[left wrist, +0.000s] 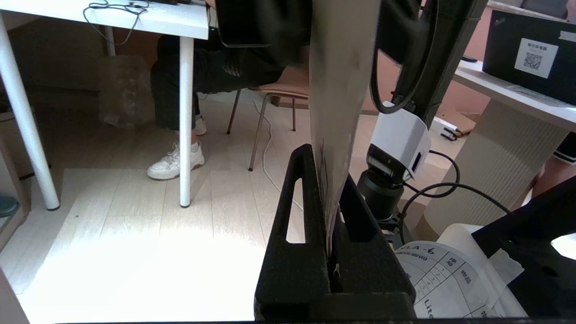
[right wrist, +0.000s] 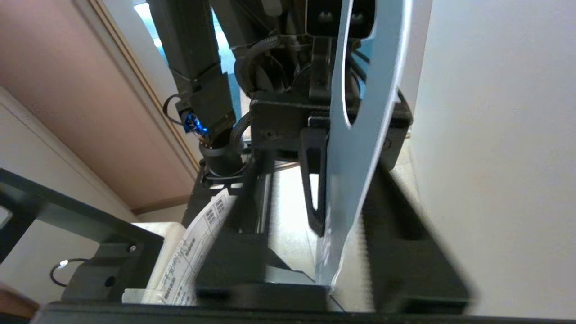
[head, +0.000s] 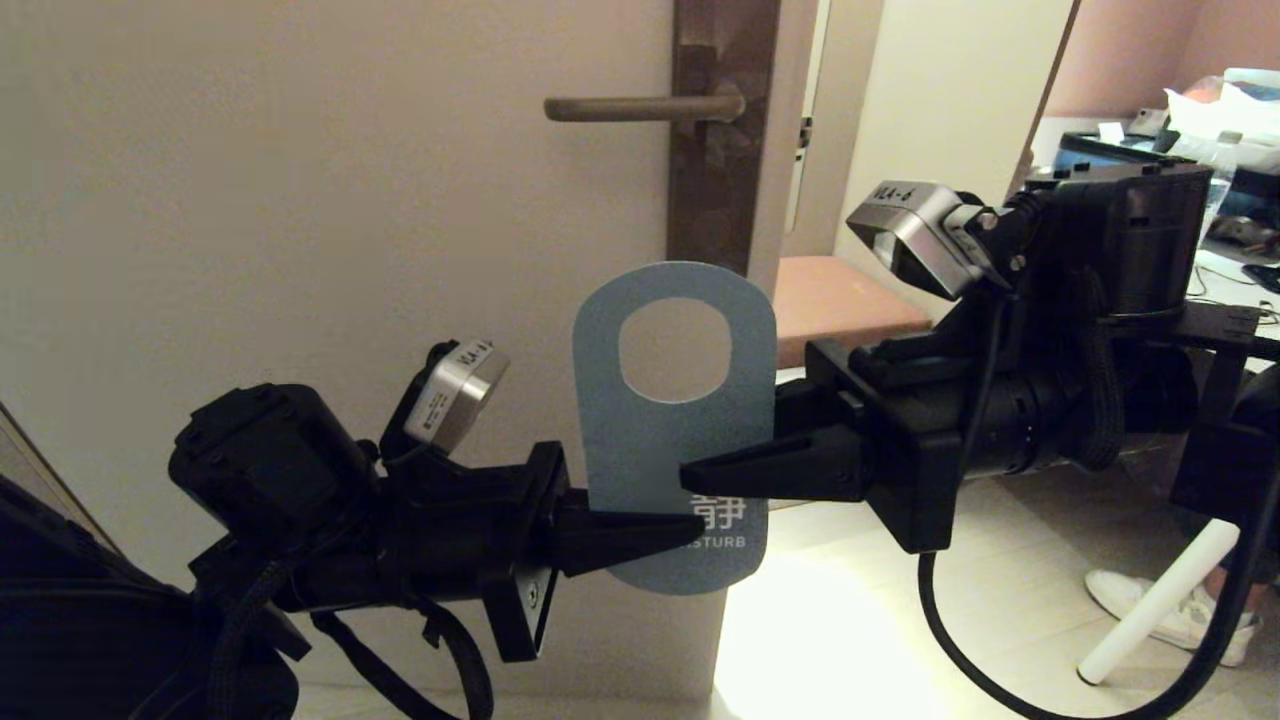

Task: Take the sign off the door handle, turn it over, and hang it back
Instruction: Hand it to the other hand

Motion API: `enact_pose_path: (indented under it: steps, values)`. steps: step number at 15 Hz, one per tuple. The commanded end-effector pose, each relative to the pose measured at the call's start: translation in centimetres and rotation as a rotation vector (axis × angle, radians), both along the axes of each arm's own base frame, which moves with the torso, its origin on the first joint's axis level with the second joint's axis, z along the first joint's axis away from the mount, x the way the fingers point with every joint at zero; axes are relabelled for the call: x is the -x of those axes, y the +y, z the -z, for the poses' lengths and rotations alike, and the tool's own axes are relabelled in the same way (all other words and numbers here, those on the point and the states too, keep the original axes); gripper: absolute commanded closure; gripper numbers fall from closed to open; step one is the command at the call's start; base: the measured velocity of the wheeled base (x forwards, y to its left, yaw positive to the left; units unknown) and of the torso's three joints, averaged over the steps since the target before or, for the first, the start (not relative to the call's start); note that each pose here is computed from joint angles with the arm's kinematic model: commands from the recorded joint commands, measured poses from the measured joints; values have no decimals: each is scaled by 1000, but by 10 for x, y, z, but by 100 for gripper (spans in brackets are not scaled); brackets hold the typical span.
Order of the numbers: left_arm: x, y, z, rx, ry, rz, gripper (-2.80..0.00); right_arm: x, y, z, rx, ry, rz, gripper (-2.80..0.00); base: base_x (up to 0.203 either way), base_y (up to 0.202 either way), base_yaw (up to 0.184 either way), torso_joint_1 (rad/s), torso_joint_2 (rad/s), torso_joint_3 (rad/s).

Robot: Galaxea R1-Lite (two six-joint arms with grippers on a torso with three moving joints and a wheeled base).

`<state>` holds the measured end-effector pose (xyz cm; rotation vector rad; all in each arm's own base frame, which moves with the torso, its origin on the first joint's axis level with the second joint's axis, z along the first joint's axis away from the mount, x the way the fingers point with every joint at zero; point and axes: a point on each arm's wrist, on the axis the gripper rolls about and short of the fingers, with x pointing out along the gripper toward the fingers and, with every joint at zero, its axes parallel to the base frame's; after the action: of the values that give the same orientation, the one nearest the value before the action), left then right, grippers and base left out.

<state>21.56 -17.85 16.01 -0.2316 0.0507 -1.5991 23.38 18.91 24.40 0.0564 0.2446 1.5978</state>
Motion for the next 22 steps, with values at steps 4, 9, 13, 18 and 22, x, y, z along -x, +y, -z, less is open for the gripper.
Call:
enact_pose_path:
  steps: [4, 9, 13, 18, 22]
  values:
    - [2, 1, -4, 25, -34, 6, 0, 1, 0, 0, -2, -13, -7, -280, 0, 0, 0, 0, 0, 0]
    - [7, 10, -6, 23, -31, -11, 0, 1, -7, -6, -13, -27, 11, -280, 0, 0, 0, 0, 0, 0]
    - [10, 16, -7, 23, -33, -23, 0, 8, -11, -12, -21, -46, 31, -280, 0, 0, 0, 0, 0, 0]
    - [10, 21, -8, 23, -35, -38, 0, 20, -21, -16, -22, -62, 81, -280, 0, 0, 0, 0, 0, 0]
    - [9, 23, -7, 20, -33, -47, 0, 27, -26, -18, -23, -73, 112, -280, 0, 0, 0, 0, 0, 0]
